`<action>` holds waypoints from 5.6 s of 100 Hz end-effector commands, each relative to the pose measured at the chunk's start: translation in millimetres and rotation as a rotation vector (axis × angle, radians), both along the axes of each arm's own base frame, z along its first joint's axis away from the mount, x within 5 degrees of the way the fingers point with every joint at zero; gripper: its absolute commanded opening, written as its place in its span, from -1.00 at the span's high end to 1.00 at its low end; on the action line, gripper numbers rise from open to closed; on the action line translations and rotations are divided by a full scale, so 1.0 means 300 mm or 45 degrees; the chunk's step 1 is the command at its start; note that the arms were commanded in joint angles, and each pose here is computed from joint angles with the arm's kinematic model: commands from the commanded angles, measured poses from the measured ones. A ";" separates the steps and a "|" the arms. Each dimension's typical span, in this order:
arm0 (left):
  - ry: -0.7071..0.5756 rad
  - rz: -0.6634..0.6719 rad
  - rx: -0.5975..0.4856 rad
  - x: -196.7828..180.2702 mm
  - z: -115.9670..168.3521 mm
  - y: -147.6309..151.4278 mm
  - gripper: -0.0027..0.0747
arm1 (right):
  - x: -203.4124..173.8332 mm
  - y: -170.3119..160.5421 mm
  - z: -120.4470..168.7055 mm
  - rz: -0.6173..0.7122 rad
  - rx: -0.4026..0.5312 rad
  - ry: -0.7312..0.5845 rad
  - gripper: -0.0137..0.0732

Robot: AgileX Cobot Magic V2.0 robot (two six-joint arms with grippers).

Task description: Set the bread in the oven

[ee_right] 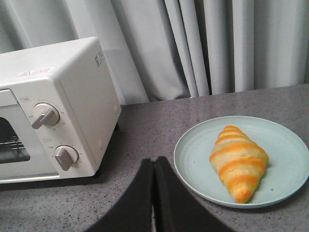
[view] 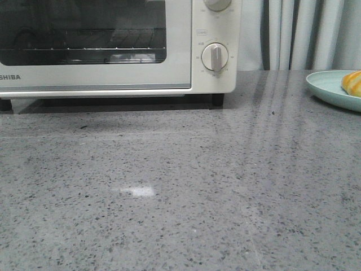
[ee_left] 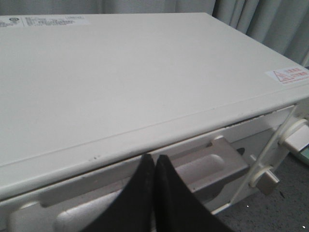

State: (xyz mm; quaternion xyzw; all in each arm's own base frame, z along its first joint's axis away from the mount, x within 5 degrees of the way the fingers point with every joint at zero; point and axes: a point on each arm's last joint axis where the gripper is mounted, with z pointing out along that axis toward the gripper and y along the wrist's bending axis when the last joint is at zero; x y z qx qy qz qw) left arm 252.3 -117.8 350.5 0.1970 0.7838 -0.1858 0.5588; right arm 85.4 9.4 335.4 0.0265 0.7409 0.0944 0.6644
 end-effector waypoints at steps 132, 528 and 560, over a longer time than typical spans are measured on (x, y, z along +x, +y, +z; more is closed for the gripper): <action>-0.240 -0.302 -0.260 -0.647 -0.066 0.180 0.99 | 0.680 -0.138 0.043 -0.125 -0.078 0.789 -0.14; -0.607 -0.017 -0.320 -0.739 -0.127 0.296 0.99 | -0.190 0.030 0.051 0.710 -0.440 -0.309 0.82; -0.607 -0.017 -0.320 -0.739 -0.127 0.296 0.99 | -0.190 0.030 0.051 0.710 -0.440 -0.309 0.82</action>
